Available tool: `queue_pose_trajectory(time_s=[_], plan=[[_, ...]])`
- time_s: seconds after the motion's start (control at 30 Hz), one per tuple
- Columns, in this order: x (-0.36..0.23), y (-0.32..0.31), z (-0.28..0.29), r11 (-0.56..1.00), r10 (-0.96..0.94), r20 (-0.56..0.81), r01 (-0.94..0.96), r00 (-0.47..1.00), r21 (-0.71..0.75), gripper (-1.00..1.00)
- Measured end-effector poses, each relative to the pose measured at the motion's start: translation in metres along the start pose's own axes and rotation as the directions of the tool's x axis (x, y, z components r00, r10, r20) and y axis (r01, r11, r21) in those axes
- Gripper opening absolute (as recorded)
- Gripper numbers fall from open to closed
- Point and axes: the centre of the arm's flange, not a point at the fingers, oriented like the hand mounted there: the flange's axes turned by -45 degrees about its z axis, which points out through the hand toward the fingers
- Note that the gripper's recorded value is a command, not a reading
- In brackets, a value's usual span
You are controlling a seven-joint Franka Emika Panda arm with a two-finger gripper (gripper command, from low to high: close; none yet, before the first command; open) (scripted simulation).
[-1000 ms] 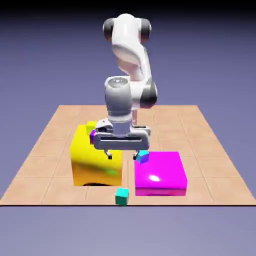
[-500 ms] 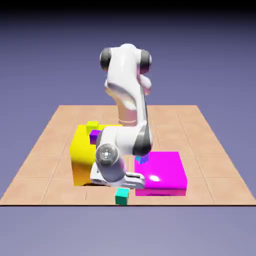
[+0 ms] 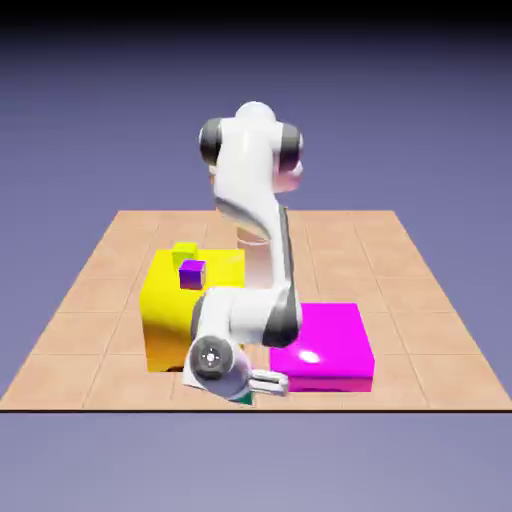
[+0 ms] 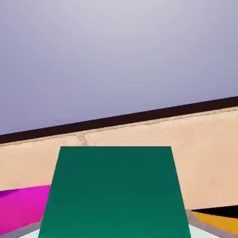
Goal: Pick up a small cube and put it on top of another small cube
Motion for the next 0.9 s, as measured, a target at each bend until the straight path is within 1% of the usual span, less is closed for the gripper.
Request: queue_pose_trajectory(time_s=[0.27, 0.53, 0.6, 0.77, 0.8, 0.87, 0.9], plan=[[-0.106, 0.073, -0.066, 0.997, 0.071, -0.001, -0.071, 0.997, 0.036, -1.0], [-0.224, 0.141, -0.095, 0.986, 0.122, 0.01, -0.122, 0.993, 0.117, -1.0], [-0.23, 0.144, -0.096, 0.985, 0.124, 0.011, -0.124, 0.992, 0.122, -1.0], [-0.218, 0.139, -0.041, 0.985, 0.123, 0.011, -0.124, 0.992, 0.122, -1.0], [-0.217, 0.138, -0.031, 0.985, 0.123, 0.011, -0.124, 0.992, 0.122, 1.0], [-0.217, 0.138, -0.031, 0.985, 0.123, 0.01, -0.124, 0.992, 0.12, 1.0], [-0.219, 0.139, -0.042, 0.985, 0.124, 0.011, -0.124, 0.992, 0.121, 1.0]])
